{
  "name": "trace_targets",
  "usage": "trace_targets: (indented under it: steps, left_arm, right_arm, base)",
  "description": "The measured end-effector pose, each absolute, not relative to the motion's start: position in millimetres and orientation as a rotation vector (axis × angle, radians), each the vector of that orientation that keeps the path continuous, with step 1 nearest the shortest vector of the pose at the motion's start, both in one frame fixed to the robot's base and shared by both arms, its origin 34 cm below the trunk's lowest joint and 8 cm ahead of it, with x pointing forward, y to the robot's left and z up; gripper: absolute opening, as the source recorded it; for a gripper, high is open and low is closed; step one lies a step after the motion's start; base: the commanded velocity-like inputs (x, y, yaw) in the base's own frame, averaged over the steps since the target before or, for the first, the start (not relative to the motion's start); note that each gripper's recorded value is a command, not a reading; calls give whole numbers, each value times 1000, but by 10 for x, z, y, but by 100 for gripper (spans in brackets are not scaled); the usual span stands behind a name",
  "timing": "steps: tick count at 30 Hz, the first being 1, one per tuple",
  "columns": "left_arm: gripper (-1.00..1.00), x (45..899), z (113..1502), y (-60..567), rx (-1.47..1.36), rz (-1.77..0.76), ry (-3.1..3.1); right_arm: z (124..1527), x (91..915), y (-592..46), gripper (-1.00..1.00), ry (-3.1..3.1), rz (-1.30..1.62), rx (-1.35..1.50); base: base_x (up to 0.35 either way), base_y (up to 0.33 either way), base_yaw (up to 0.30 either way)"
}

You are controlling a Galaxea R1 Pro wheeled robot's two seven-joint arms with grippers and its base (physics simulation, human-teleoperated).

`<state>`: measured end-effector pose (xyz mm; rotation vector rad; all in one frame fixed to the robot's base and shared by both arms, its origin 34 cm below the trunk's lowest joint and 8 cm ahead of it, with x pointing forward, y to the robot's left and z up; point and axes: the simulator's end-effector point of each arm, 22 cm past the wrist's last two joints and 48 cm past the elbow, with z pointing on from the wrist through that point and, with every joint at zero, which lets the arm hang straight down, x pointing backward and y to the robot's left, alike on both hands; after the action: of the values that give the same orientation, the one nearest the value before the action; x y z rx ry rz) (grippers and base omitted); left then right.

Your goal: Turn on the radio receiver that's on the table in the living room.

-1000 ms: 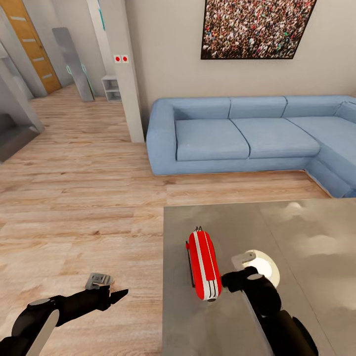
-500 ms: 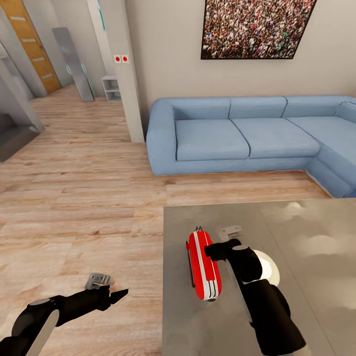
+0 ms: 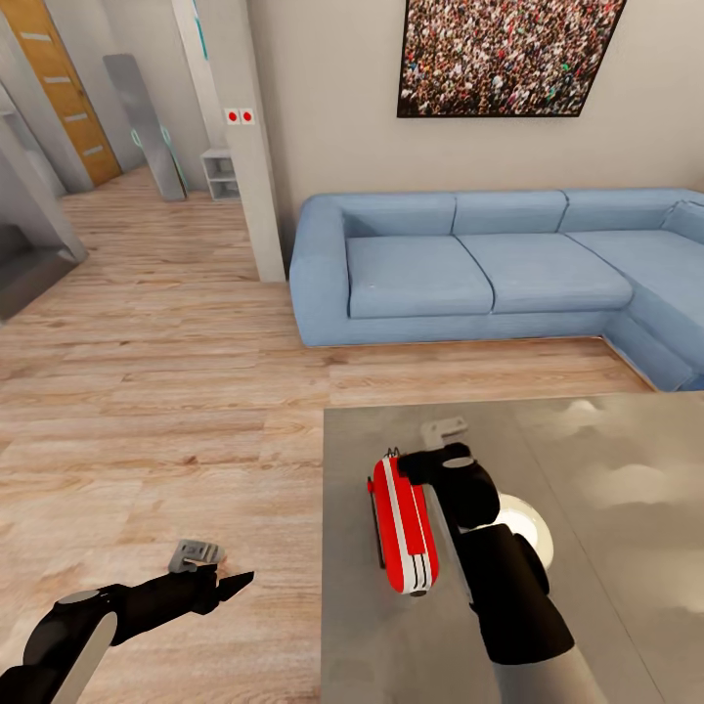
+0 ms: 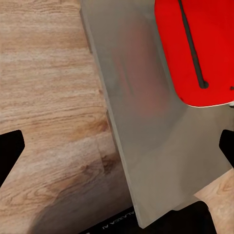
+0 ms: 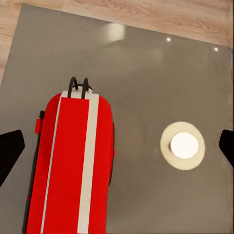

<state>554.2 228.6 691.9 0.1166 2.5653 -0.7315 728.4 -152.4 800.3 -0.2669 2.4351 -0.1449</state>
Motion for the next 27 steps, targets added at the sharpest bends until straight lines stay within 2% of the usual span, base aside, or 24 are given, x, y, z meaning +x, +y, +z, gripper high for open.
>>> trace_targets:
  steps: [27]
  left_arm:
    - [100,5545,6920,2282,116,-733,2566]
  right_arm:
    - [7595,7437,-1474,100,2549,-158,-332]
  base:
    - [0,0,0]
